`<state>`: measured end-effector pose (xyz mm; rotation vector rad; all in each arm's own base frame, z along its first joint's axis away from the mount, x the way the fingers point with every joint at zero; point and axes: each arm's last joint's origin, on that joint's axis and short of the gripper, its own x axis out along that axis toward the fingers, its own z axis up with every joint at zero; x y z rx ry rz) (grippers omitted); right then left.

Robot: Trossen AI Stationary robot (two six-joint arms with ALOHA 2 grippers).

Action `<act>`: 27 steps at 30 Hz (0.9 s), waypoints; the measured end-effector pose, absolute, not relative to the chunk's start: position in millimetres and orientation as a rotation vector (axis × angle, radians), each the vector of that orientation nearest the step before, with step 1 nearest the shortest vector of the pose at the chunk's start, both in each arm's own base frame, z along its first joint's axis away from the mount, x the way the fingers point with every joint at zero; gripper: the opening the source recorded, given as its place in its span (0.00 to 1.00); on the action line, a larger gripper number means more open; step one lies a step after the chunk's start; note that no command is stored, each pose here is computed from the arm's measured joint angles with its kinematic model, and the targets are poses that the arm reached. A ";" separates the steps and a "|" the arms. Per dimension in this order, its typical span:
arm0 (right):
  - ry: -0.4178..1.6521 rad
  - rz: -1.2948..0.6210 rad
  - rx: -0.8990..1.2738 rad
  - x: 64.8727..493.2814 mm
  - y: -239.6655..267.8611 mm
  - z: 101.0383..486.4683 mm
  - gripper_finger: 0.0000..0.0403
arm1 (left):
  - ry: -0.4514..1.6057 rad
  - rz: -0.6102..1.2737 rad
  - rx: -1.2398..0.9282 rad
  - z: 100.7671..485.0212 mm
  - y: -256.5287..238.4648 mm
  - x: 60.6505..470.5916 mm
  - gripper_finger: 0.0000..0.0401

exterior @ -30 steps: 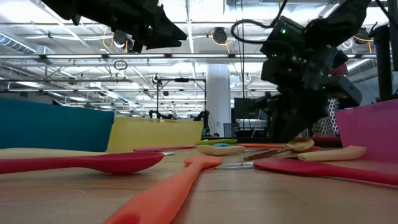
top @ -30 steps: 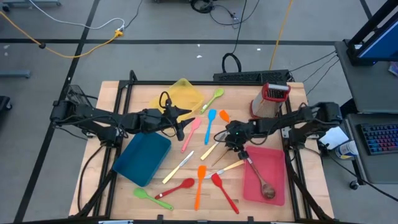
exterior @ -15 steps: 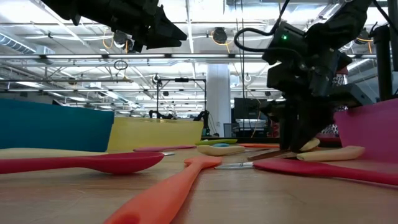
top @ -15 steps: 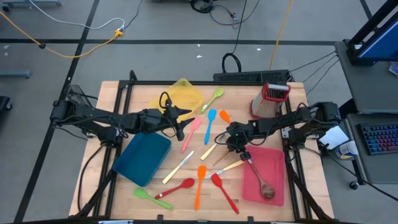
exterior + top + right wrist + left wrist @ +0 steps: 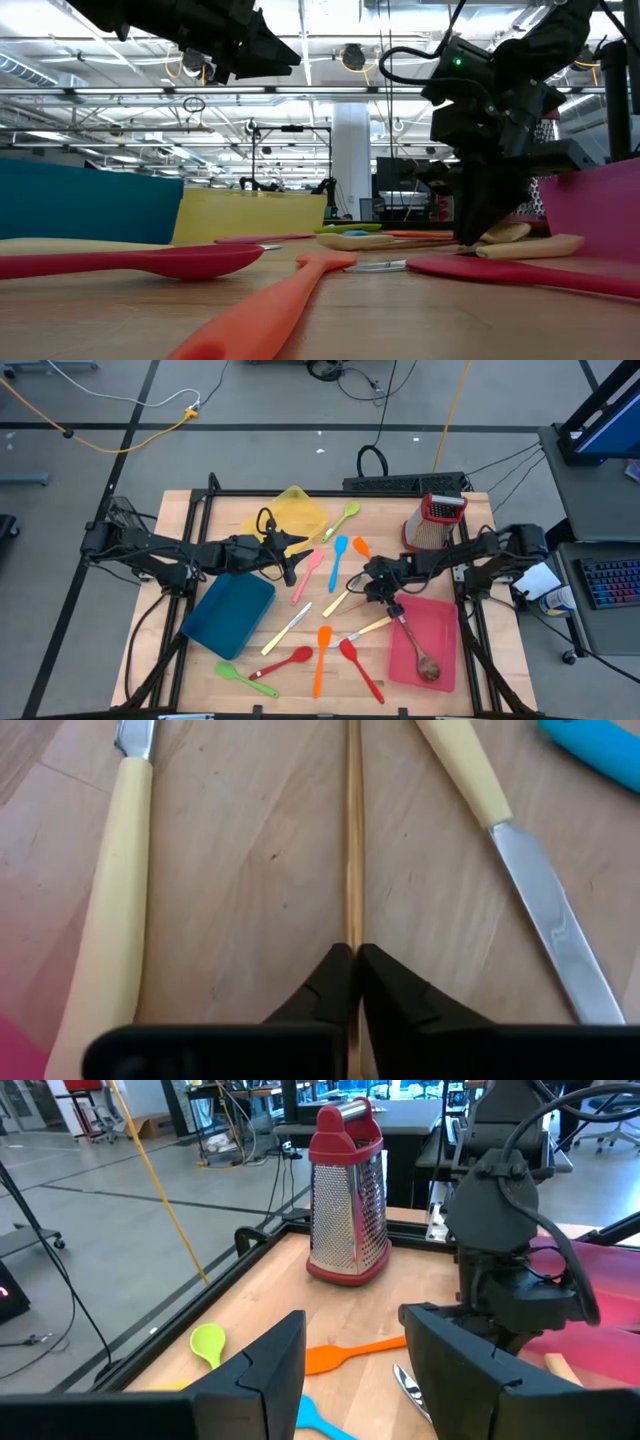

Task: Pick & Place Kitchen Items
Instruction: Put the gold serving spoon into the pink bin

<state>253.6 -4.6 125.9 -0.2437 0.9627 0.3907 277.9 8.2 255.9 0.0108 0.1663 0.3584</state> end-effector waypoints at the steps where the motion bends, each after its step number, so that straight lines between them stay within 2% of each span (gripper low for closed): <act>1: 0.959 0.387 -0.242 253.3 -4.2 127.3 0.01 | 0.166 0.358 0.010 255.9 8.2 277.9 0.44; 12: 0.745 0.368 -0.226 242.3 10.1 178.5 0.02 | 0.164 0.358 0.009 256.1 8.2 277.9 0.44; 17: 0.706 0.350 -0.059 226.8 22.8 201.8 0.02 | 0.166 0.358 0.009 255.9 8.1 277.9 0.44; 24: 0.652 0.473 0.209 202.7 55.8 230.3 0.02 | 0.162 0.358 -0.004 256.1 7.9 277.9 0.44; 27: 0.690 0.483 0.299 187.3 66.9 237.4 0.02 | 0.158 0.359 -0.022 256.1 7.9 277.9 0.44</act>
